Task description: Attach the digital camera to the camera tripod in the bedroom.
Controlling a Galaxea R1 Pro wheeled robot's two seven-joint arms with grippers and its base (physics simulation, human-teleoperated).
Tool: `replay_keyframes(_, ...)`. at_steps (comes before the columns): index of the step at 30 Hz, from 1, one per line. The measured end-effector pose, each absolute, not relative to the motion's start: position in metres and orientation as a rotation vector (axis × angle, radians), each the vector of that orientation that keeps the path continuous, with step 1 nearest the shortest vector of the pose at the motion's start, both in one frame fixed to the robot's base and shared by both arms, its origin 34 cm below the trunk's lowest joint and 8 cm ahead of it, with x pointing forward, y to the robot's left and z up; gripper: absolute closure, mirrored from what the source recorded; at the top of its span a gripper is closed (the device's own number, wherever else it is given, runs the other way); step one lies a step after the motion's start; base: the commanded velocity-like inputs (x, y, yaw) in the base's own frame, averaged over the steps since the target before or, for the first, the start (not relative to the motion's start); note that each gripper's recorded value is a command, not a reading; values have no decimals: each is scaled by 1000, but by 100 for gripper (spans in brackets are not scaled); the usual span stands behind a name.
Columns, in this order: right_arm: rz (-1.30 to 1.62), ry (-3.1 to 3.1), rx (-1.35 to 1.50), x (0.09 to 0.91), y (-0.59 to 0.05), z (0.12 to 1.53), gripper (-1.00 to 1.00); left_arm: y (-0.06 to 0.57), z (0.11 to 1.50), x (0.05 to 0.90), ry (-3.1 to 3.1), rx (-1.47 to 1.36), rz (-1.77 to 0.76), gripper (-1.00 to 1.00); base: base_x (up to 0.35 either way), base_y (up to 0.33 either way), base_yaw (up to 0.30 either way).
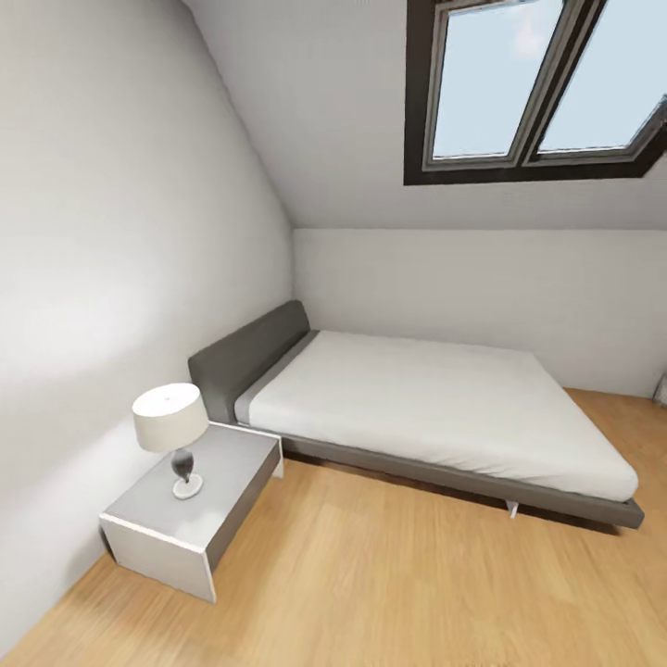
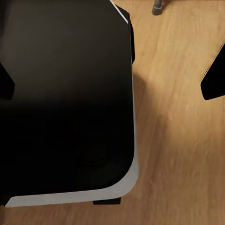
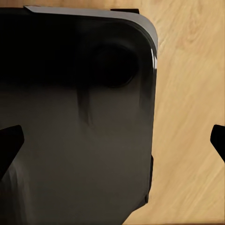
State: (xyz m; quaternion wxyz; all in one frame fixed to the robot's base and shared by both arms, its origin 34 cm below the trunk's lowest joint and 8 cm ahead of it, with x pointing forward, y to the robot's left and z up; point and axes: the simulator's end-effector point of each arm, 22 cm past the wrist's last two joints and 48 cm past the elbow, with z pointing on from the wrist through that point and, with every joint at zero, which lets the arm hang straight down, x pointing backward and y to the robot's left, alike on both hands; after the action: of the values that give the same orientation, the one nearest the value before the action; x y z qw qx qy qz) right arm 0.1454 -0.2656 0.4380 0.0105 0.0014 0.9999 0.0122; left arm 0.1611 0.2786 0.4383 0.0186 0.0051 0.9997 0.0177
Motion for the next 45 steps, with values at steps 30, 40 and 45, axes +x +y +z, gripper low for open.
replay_keyframes(30,38,3109,4,150,-266,438,-100,278,439,165,3092,16,55,-100,0,0,-300)
replay_keyframes(40,38,3106,4,151,-265,438,-100,278,439,167,3088,15,54,-100,0,0,-300)
replay_keyframes(45,39,3104,4,152,-265,438,-100,278,439,168,3087,15,54,-100,0,0,-300)
